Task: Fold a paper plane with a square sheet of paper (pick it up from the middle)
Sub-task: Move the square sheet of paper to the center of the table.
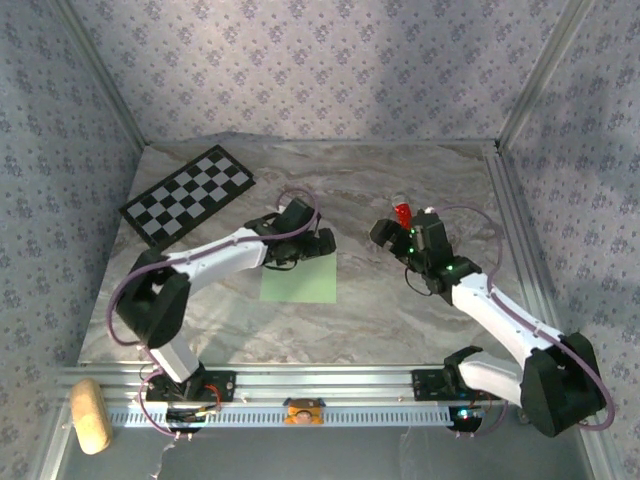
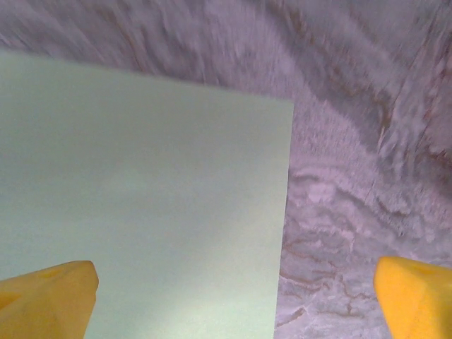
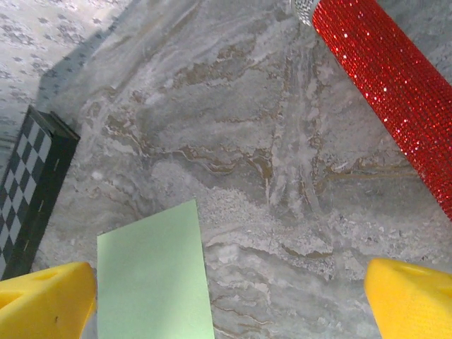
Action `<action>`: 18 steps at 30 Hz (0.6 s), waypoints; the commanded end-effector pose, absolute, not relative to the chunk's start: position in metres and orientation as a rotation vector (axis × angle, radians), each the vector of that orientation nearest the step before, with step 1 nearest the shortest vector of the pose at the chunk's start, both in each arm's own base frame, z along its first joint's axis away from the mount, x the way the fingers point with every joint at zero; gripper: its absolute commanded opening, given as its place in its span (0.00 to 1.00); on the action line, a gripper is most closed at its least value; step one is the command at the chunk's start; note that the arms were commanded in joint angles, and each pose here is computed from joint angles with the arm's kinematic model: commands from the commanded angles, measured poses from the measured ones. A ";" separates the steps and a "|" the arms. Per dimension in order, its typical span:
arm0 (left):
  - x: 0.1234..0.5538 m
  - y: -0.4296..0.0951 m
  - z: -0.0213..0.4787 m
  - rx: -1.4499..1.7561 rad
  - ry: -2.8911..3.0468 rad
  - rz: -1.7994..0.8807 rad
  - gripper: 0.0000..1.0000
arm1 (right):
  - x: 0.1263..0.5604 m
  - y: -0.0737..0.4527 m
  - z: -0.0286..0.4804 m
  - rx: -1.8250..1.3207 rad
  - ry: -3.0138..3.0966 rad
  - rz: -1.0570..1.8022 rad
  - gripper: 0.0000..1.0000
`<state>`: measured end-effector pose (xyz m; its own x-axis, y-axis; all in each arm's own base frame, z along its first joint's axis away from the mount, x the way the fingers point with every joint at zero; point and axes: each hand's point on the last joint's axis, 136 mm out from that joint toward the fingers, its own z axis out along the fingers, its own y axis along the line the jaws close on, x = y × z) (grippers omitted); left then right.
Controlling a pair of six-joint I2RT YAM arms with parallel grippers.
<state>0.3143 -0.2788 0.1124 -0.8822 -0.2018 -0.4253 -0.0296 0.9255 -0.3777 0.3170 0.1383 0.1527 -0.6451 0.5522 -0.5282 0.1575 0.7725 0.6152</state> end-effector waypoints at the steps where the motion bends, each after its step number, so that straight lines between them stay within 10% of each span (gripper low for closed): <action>1: 0.321 -0.244 0.131 -0.143 2.524 -0.349 1.00 | 0.320 0.137 0.162 0.494 2.185 0.693 1.00; 18: 0.307 -0.218 0.091 -0.078 2.773 -0.479 0.92 | 0.320 0.187 0.146 0.258 2.352 0.821 0.95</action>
